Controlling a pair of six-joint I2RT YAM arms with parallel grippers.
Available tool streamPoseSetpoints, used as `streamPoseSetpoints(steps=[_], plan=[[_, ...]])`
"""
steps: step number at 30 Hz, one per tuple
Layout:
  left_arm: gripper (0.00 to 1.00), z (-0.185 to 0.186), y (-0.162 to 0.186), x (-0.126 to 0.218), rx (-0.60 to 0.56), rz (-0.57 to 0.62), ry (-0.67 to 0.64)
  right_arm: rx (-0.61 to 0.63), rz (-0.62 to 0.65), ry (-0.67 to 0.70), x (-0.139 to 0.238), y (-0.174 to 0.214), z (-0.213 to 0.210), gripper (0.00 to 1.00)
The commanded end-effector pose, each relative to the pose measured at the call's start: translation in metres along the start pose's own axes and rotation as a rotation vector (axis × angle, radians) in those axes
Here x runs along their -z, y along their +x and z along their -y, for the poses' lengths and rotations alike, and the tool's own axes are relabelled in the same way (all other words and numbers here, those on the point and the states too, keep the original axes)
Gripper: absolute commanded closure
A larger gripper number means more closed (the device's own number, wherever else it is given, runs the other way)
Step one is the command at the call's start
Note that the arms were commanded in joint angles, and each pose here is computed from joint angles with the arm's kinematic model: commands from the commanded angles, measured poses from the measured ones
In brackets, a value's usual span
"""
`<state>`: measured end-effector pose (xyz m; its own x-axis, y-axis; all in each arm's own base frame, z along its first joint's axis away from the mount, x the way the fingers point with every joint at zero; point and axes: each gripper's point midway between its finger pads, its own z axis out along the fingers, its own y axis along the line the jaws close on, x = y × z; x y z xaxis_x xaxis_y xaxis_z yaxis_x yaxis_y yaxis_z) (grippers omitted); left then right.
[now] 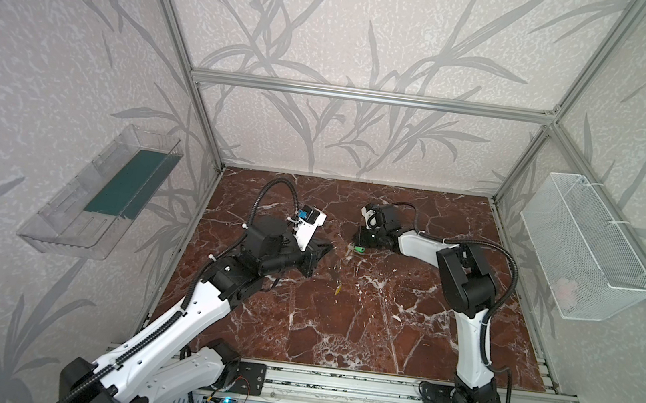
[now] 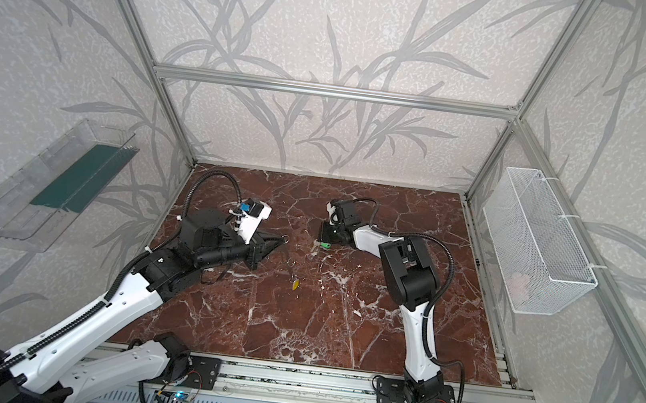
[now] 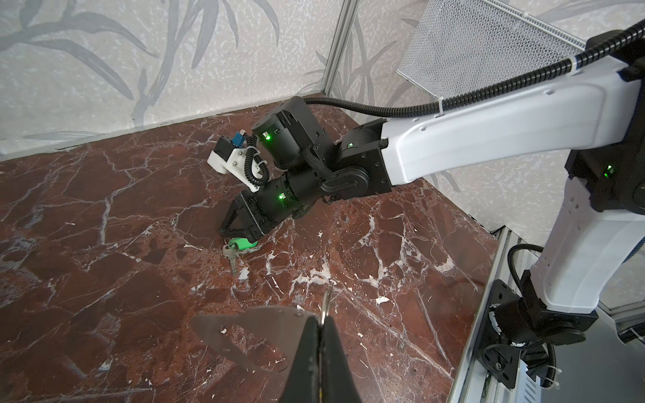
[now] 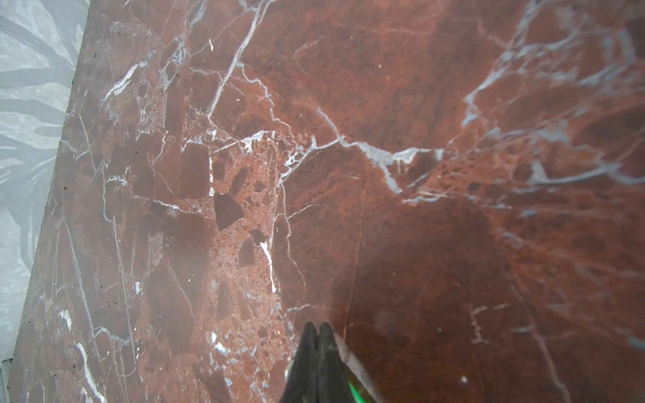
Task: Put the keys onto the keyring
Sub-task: 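Close the right gripper on the green tag and hold it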
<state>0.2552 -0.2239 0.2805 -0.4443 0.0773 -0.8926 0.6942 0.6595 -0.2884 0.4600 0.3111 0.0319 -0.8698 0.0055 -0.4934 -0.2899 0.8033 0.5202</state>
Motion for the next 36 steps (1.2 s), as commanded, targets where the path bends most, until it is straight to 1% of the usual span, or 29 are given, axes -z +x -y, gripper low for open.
streamPoseSetpoints(steps=[1,2,6,10,14,19,23,30,36], plan=[[1.00,0.006,-0.012,0.007,-0.025,0.042,0.011,0.023,0.016,-0.022,0.008,-0.010,-0.008,1.00],[1.00,0.006,-0.011,0.007,-0.024,0.040,0.011,0.025,0.014,-0.020,0.008,-0.010,-0.008,1.00],[1.00,0.006,-0.011,0.007,-0.022,0.040,0.015,0.027,0.007,-0.016,0.008,-0.007,-0.007,0.90],[1.00,0.006,-0.011,0.006,-0.020,0.038,0.016,0.030,0.005,-0.009,0.009,-0.005,-0.005,0.82],[1.00,0.007,-0.010,0.005,-0.018,0.038,0.020,0.032,0.001,0.002,0.010,-0.001,-0.002,0.79],[1.00,0.007,-0.010,0.005,-0.015,0.036,0.023,0.033,-0.006,0.010,0.011,0.002,0.001,0.79],[1.00,0.007,-0.009,0.005,-0.015,0.036,0.024,0.031,-0.012,0.012,0.011,0.005,0.002,0.81],[1.00,0.007,-0.009,0.004,-0.015,0.035,0.024,0.028,-0.018,0.008,0.010,0.008,0.003,0.85],[1.00,0.007,-0.009,0.003,-0.014,0.034,0.026,0.028,-0.018,0.004,0.011,0.009,0.002,0.92]])
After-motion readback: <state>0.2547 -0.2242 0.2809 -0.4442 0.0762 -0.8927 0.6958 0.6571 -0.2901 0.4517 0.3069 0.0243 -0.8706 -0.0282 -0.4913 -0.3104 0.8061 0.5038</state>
